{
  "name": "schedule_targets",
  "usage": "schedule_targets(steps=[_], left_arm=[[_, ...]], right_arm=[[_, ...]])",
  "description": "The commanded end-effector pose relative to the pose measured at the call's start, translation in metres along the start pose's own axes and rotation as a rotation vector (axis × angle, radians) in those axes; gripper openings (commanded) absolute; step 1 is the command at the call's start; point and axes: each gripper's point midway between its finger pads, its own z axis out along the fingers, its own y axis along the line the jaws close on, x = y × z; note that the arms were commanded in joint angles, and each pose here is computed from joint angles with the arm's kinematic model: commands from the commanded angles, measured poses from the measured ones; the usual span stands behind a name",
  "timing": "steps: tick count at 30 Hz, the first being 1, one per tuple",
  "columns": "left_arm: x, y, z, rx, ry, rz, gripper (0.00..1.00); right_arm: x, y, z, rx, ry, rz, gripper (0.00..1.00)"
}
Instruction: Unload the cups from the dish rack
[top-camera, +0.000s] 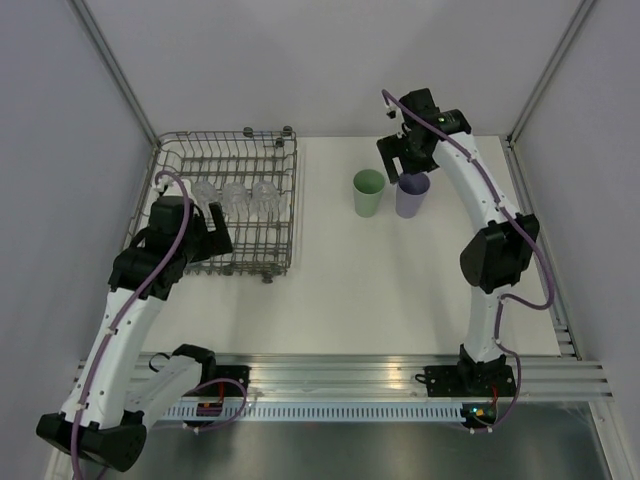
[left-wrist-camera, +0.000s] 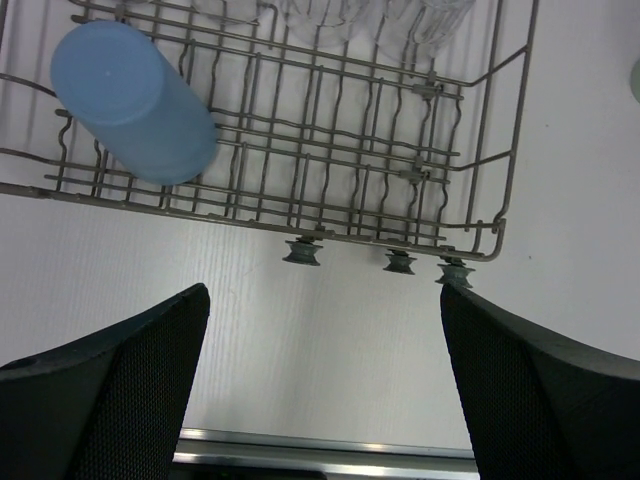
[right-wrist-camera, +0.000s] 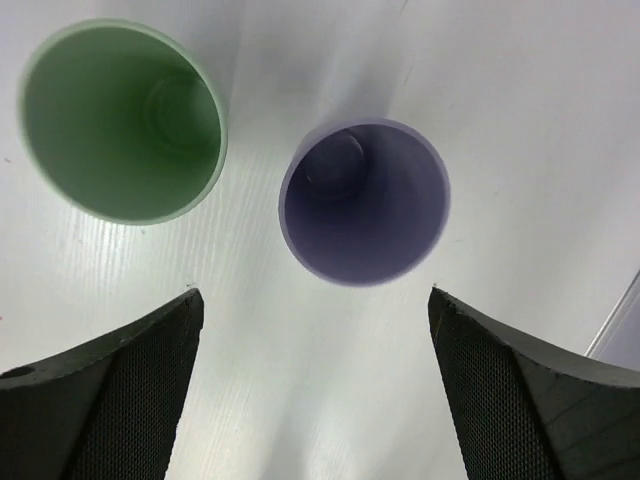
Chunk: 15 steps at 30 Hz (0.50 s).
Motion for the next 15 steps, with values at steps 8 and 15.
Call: schedule_targets(steps=[8,15], left_arm=[[-0.047,0.044,-0.008,-0.256,-0.144,-0.156,1.0],[-0.057,0.063,0.02,-0.315,-0.088,-0.188,1.0]], right_arm=[[-0.004,-0.035,-0.111,0.152,-0.317,0.16,0.98],[0.004,-0.029,-0.188,0.037,-0.787,0.411,0.98]])
